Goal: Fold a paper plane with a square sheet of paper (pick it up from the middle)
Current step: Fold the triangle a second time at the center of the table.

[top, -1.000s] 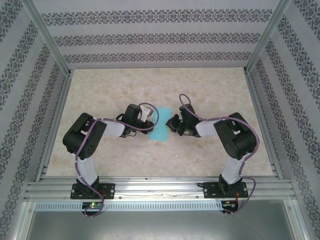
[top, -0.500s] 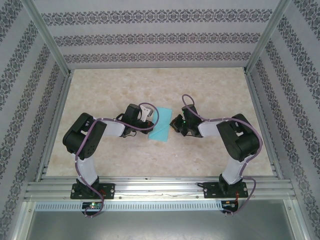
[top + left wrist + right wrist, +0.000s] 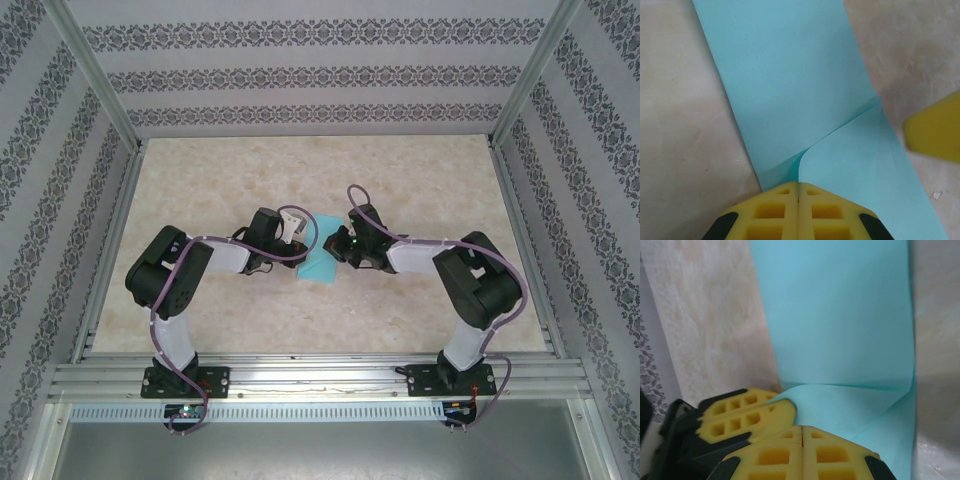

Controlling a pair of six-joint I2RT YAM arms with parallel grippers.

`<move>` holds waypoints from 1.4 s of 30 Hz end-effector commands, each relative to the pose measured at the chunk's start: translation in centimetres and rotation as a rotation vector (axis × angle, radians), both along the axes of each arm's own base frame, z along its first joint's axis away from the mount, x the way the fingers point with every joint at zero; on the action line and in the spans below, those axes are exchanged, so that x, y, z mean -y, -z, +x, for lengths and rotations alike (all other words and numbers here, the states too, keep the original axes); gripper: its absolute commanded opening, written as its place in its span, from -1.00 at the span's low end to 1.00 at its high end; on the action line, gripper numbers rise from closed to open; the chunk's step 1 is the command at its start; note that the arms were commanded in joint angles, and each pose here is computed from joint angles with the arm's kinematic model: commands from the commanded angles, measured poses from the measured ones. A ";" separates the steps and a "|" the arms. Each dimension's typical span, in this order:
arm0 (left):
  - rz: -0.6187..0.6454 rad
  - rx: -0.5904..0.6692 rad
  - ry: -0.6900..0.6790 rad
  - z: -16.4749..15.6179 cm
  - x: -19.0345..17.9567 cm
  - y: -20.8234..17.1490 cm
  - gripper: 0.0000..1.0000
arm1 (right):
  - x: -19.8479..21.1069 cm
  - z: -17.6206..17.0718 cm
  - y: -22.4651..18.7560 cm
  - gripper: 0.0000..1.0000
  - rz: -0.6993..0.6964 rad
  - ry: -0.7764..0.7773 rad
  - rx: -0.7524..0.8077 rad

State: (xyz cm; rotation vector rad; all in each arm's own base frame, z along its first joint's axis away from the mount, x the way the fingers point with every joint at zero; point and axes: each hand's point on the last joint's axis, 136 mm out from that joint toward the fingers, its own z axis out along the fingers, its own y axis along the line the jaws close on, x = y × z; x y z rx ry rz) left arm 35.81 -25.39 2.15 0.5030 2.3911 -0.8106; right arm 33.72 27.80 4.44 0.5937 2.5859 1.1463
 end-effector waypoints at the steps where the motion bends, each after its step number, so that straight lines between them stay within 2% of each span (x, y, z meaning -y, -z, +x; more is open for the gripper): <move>1: 0.046 -0.070 0.003 -0.9 -1.0 1.8 -1.00 | -0.7 0.2 0.9 -1.00 0.014 -0.001 -0.031; 14: 0.033 -0.057 -0.002 -0.5 -0.8 0.9 -1.00 | 0.8 -1.3 4.6 -1.00 -0.045 0.020 -0.112; 15: 0.031 -0.057 -0.004 -0.5 -0.8 0.6 -0.96 | 0.9 -1.3 4.8 -1.00 -0.048 0.019 -0.116; 16: 0.026 -0.055 -0.006 -0.4 -0.7 0.3 -0.78 | 1.1 -1.4 5.0 -1.00 -0.052 0.019 -0.121; 18: 0.013 -0.040 -0.015 -0.1 -0.6 -0.7 -0.70 | 1.3 -1.5 5.2 -1.00 -0.049 0.018 -0.126; 20: 0.005 -0.017 -0.030 0.1 -0.7 -2.1 -0.41 | 1.6 -1.5 5.2 -1.00 -0.050 0.020 -0.126; 22: 0.011 0.001 -0.054 0.4 -1.0 -3.6 -0.23 | 1.6 -1.5 5.1 -1.00 -0.048 0.019 -0.125; 26: -0.004 0.019 -0.067 0.3 -1.2 -6.4 -0.17 | 1.5 -1.5 5.2 -1.00 -0.043 0.016 -0.127; 28: -0.014 0.002 -0.071 -0.2 -1.3 -7.2 -0.19 | 1.5 -1.5 5.3 -1.00 -0.041 0.017 -0.129; 31: -0.069 -0.056 -0.063 -1.5 -0.8 -8.4 -0.45 | 1.5 -1.5 5.3 -1.00 -0.042 0.018 -0.127; 35: -0.157 -0.256 -0.026 -3.8 0.6 -8.2 -0.74 | 1.3 -1.4 5.2 -1.00 -0.036 0.016 -0.124; 38: -0.222 -0.377 -0.001 -5.1 2.0 -7.2 -0.82 | 1.2 -1.3 4.9 -1.00 -0.033 0.015 -0.117; 42: -0.235 -0.426 -0.033 -4.9 2.6 -5.5 -0.84 | 1.1 -1.4 4.9 -1.00 -0.035 0.013 -0.116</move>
